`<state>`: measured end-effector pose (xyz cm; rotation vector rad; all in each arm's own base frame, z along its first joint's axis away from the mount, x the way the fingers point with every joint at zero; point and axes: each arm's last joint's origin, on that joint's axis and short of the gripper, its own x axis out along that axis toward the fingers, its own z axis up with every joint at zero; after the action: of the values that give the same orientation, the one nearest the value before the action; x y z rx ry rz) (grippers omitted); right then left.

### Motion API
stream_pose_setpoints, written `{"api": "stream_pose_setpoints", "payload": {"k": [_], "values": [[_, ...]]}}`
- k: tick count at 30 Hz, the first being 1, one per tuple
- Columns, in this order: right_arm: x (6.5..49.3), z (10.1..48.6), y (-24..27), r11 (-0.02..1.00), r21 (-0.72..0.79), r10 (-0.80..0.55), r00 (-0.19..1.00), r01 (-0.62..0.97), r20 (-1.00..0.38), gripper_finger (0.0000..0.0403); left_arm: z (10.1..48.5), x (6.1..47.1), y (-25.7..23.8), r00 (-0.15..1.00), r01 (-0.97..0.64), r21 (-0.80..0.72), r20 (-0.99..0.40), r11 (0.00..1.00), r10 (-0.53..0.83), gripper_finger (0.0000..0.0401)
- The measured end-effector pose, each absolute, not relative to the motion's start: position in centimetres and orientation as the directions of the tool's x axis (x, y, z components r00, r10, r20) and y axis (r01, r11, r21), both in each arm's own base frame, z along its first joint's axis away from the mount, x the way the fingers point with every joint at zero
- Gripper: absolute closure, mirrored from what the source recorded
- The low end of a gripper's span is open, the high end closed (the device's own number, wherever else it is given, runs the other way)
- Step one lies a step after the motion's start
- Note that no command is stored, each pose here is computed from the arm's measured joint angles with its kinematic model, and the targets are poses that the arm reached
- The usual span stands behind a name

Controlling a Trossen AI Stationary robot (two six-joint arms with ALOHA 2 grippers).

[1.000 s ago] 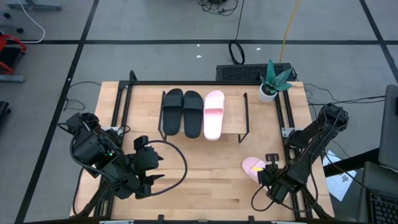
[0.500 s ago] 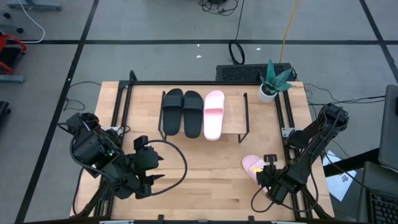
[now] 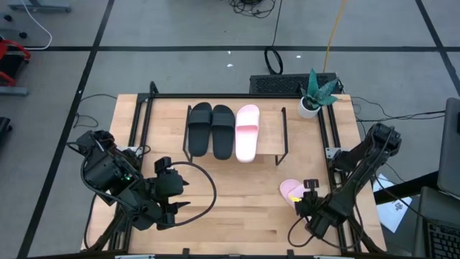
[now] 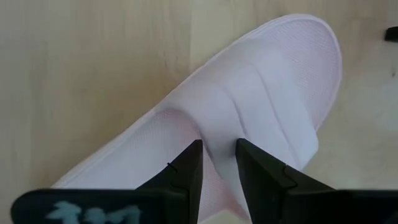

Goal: Pick and place slides into the shelf
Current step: Put the pink slide next to the pink slide on the shelf

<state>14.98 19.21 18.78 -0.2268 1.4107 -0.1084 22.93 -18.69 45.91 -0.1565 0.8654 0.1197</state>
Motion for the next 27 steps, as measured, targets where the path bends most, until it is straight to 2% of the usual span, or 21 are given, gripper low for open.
{"api": "stream_pose_setpoints", "payload": {"k": [4,13,27], "values": [[15.07,18.29,19.2,0.962,-0.265,-0.253,0.16,-0.061,-0.954,0.0314,45.9,22.93,-18.69,0.643,-0.169,-0.089,-0.765,0.982,0.041,0.0148],[15.07,18.4,18.42,0.914,-0.405,-0.397,0.245,0.017,-0.885,0.0314,45.9,22.93,-18.7,0.642,-0.179,-0.1,-0.766,0.979,0.039,0.0148],[15.13,18.39,18.42,0.915,-0.395,-0.402,0.261,0.08,-0.878,0.0314,45.9,22.92,-18.71,0.64,-0.177,-0.101,-0.767,0.979,0.037,0.0148]]}}
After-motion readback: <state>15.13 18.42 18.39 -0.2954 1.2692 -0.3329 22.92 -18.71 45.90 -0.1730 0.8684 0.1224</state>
